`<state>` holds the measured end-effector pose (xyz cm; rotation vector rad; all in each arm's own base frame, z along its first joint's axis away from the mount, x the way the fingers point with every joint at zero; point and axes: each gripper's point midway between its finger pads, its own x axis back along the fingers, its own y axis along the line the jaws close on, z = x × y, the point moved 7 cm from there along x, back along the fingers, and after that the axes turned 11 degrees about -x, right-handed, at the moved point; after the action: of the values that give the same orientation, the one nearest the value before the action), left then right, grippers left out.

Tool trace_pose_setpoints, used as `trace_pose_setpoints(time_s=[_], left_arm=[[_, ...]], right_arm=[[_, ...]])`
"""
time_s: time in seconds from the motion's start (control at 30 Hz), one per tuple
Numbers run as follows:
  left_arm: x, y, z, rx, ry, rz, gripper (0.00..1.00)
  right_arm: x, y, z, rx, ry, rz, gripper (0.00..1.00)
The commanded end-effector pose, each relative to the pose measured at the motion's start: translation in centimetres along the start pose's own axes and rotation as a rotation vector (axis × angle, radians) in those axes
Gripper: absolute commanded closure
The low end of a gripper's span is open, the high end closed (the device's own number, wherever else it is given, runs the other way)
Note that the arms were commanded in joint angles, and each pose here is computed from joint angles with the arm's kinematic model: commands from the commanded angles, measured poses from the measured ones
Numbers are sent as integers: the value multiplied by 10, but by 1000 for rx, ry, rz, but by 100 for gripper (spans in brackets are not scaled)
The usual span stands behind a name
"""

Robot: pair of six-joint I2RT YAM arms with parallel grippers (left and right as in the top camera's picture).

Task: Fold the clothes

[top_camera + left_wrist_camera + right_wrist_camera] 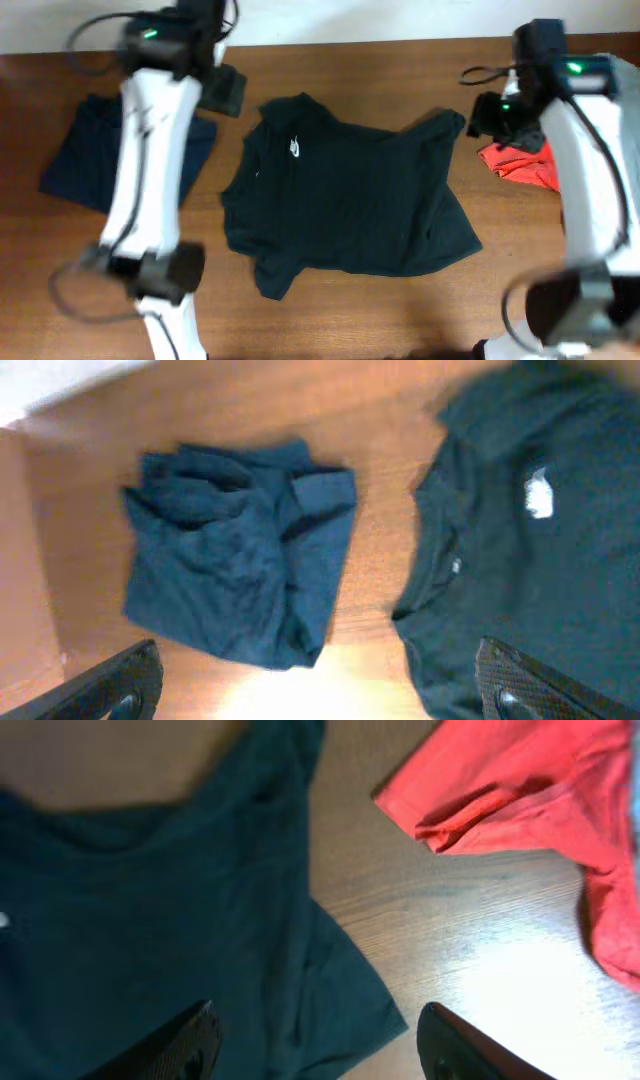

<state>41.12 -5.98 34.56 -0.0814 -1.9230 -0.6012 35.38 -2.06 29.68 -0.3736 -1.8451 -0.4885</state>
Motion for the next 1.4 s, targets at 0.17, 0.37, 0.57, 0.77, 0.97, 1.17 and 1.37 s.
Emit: trace_pose_setpoints(time_s=[0.17,0.37,0.57,0.77,0.97,1.17,1.37], left_arm=[[165,28,87,275,-330,-24,1],[150,17,136,348,-183,-61,1],[66,-29,149,301,-1,105,1],[-30,-97,167,223,158,414,1],[-88,-133,209,213,315,489,1],[-90,-133,206,215,296,483,1],[-91,-132,202,216,274,481,1]], right_arm=[[140,-26,62,16,-307,-202,29],[123,-41,90,-48,-237,-173,27],[30,-51,107,-121,-33,-63,24],[-67,-63,133,-207,166,49,23],[-148,-67,157,-258,369,100,26],[-190,-69,166,-303,465,142,64],[-187,-90,166,-288,423,299,96]])
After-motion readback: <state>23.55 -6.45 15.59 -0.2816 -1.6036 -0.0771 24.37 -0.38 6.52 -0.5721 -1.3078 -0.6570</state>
